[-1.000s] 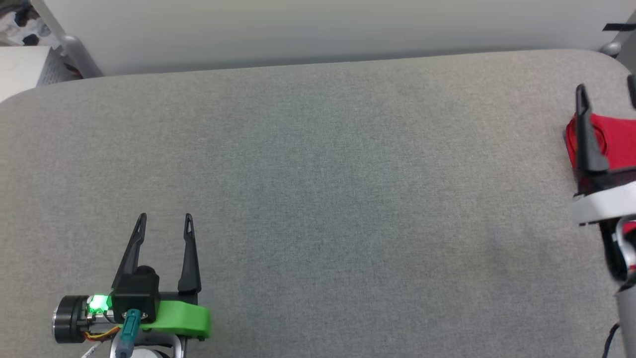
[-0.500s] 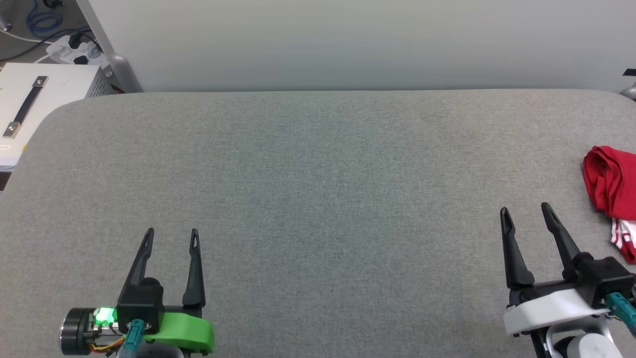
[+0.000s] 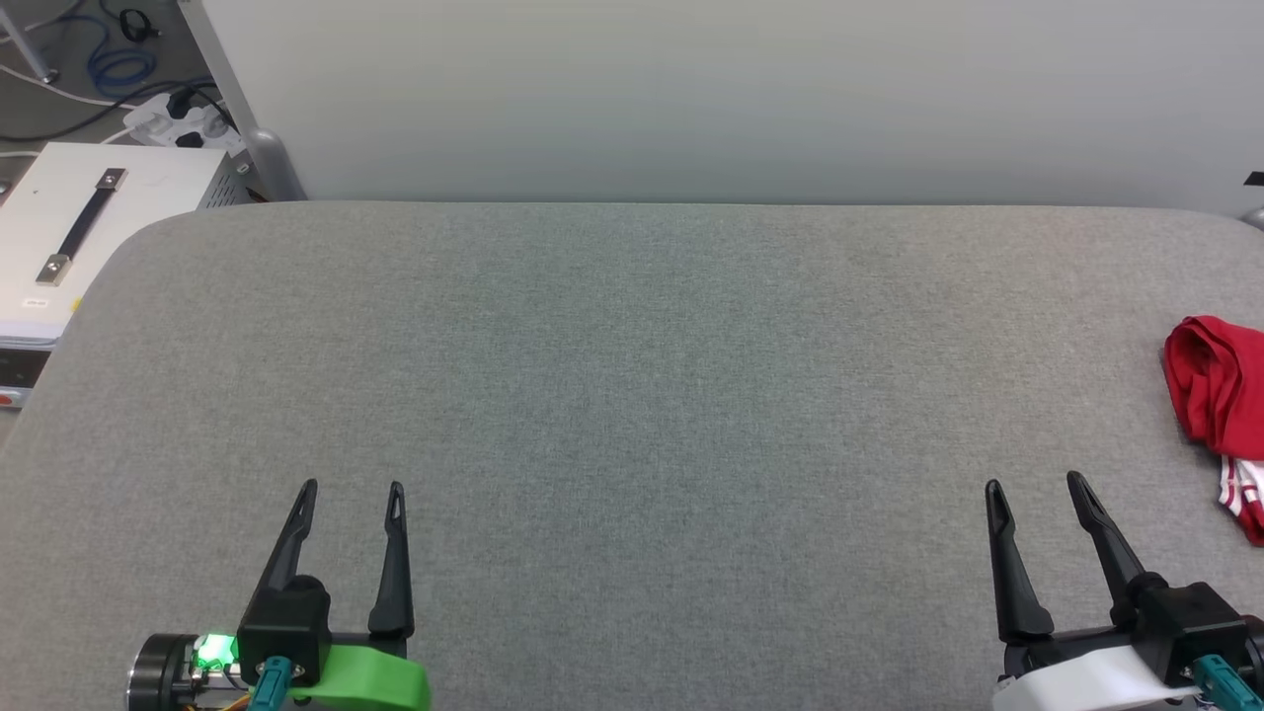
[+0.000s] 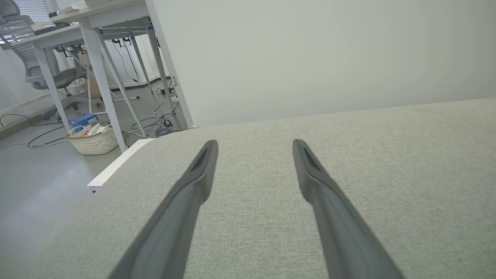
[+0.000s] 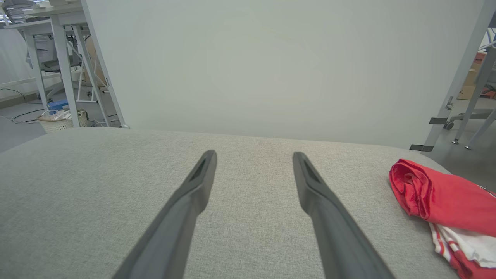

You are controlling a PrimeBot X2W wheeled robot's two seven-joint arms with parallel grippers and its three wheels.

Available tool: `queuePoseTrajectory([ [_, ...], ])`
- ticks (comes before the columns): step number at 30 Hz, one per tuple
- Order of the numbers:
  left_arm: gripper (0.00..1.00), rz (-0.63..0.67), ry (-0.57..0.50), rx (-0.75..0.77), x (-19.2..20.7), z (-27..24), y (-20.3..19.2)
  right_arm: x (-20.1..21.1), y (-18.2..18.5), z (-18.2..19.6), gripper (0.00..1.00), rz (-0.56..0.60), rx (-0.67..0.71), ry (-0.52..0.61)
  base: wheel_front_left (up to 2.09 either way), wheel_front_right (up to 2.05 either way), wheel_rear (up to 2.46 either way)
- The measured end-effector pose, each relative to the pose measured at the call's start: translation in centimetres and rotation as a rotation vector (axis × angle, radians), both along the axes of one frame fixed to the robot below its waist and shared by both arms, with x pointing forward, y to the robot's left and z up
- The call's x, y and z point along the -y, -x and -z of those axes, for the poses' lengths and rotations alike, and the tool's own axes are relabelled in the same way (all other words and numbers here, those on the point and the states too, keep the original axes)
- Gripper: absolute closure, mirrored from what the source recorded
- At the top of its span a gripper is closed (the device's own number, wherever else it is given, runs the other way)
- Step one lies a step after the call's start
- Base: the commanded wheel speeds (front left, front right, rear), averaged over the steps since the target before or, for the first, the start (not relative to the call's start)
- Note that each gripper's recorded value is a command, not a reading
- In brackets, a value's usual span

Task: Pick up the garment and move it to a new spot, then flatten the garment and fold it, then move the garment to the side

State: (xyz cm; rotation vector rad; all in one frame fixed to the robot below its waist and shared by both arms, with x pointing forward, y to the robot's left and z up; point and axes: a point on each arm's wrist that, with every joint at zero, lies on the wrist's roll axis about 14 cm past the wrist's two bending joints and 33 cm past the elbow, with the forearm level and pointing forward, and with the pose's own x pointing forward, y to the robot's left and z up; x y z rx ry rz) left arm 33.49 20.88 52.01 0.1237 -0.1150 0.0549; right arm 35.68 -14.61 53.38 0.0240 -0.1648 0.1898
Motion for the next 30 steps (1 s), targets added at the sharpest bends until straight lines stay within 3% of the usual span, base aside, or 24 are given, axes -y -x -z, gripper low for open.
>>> queuePoseTrajectory([
  [15, 0.0, 0.01, 0.01, -0.003, 0.01, 0.08, 0.29, -0.56, 0.37, -0.19, 0.0, -0.012, 0.007, 0.01, 0.0, 0.0, 0.0],
  [16, 1.0, 0.01, 0.01, -0.004, 0.03, 0.11, 0.28, -0.56, 0.37, -0.17, 1.0, -0.012, 0.006, 0.01, 0.0, 0.0, 0.0],
  [30, 1.0, 0.013, 0.012, -0.023, 0.17, 0.38, 0.1, -0.33, 0.39, 0.07, 1.0, -0.006, -0.01, 0.014, 0.0, 0.0, 0.0],
])
